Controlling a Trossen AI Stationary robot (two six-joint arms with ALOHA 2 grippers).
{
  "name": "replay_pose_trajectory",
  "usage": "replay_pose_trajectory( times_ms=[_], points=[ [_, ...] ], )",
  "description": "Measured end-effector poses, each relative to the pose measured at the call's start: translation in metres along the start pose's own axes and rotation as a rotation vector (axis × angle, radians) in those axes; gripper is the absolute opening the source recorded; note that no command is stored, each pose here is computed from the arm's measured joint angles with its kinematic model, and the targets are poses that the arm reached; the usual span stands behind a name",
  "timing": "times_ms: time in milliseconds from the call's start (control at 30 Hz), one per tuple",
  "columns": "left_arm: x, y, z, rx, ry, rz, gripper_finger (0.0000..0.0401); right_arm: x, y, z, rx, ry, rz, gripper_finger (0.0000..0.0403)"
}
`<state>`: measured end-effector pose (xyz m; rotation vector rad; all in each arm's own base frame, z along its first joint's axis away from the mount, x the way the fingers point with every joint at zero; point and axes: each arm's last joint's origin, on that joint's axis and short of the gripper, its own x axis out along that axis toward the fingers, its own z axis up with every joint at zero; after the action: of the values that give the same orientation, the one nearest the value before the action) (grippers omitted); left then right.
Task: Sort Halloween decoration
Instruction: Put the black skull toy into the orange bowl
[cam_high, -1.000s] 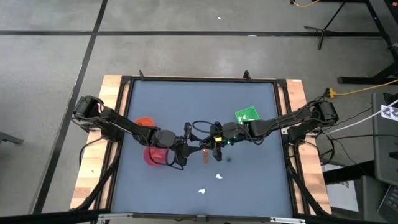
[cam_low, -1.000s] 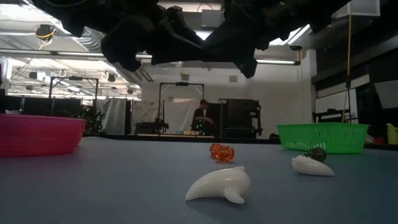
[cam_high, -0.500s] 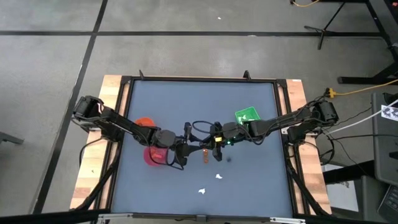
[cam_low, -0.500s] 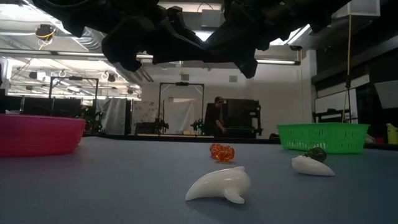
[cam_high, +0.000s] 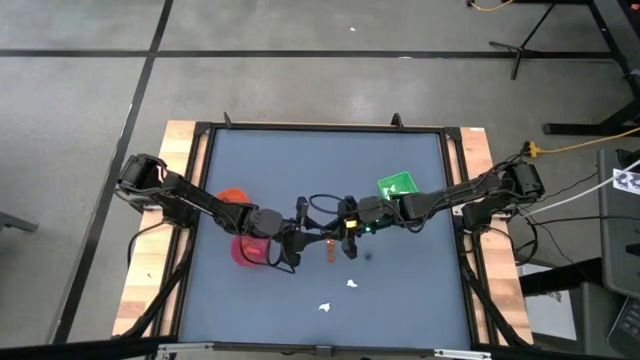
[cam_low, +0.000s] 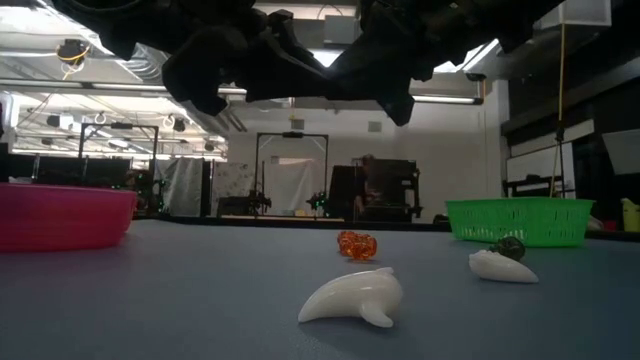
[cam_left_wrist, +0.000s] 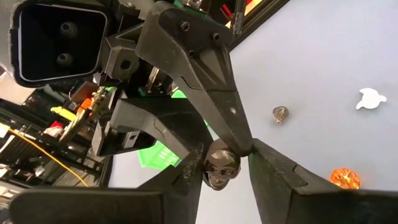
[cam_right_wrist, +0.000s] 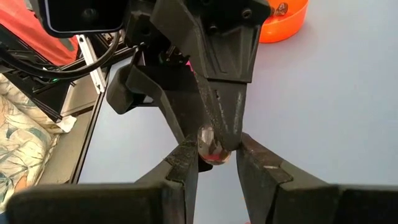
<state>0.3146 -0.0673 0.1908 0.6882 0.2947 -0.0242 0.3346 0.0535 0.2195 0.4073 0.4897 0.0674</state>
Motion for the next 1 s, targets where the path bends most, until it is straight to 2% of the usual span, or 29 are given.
replay_pose_trajectory(
  times_ms=[1000],
  points=[
    [0.0000, 0.0005, -0.0002, -0.001, 0.011, 0.018, 0.0096, 0.0000, -0.0001, 0.0002, 0.000, -0.001, 0.000, 0.0095]
  ],
)
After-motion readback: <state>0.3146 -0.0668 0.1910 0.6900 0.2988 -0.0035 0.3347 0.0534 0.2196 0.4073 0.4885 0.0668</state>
